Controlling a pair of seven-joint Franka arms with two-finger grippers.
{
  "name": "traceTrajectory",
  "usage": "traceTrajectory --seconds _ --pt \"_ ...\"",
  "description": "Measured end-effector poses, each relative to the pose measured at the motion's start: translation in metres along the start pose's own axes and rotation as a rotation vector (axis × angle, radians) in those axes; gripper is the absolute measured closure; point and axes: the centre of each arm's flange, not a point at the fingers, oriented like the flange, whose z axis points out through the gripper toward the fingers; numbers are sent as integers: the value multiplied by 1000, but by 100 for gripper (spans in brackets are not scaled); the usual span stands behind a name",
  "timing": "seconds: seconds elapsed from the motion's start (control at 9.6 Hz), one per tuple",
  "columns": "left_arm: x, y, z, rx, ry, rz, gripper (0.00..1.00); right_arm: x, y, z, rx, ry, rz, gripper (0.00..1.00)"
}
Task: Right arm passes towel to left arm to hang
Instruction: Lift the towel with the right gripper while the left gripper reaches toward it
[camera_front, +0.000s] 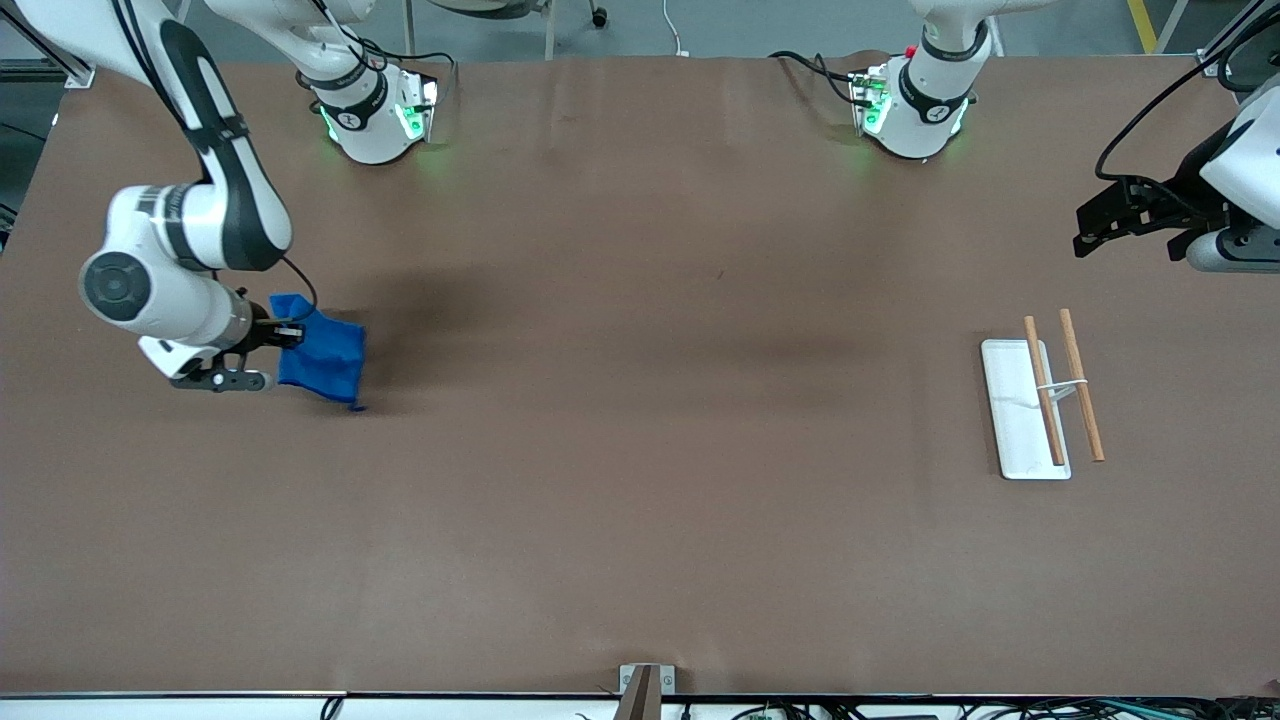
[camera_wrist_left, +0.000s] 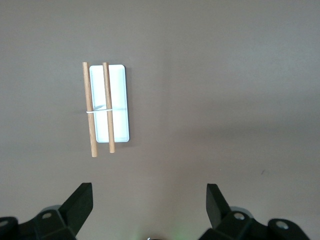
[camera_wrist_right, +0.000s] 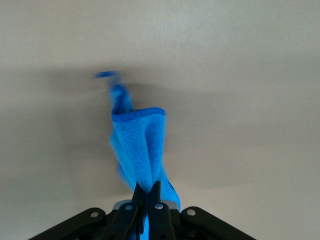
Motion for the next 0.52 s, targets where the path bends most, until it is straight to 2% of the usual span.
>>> traceTrajectory --seconds 0.1,0.21,0.42,0.52 --pt "1 6 1 -69 -5 2 0 6 -10 -32 -4 7 -17 95" --pt "5 14 9 -161 -23 5 0 10 -28 -57 19 30 -32 95" --pt "37 33 54 -420 -59 -17 0 11 -80 -91 117 79 -72 95" --pt "55 41 81 -508 -63 -42 0 8 -111 -103 201 90 -82 95"
